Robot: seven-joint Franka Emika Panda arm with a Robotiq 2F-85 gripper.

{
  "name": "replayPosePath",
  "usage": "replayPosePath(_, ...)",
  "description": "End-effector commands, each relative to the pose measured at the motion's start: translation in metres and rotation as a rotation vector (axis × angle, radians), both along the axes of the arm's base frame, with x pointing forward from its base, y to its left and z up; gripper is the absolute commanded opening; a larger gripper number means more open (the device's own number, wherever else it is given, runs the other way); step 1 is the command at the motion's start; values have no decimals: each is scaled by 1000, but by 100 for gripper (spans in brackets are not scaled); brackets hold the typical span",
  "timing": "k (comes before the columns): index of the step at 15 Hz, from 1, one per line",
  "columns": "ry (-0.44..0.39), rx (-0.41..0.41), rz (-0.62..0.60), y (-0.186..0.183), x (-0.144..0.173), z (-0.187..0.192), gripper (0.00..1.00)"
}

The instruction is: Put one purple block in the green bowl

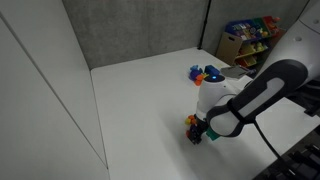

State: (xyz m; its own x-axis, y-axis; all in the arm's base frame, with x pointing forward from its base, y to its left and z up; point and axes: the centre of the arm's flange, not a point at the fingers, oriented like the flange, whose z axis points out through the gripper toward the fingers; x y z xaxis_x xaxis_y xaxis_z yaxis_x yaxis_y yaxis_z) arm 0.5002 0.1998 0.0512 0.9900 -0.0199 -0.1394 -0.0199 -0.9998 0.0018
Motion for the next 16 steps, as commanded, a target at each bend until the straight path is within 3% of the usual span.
replayPosePath(1, -16, 15, -6, 8, 8, -13, 100)
replayPosePath(2, -16, 17, -5, 9, 8, -16, 100)
replayPosePath(3, -16, 15, -4, 10, 7, -18, 75)
replayPosePath(4, -17, 15, -3, 10, 8, -19, 74)
replayPosePath(8, -16, 15, -4, 11, 10, -18, 40)
replayPosePath(12, -31, 29, -5, 11, 18, 6, 9)
replayPosePath(16, -51, 50, -11, 11, 31, 48, 10)
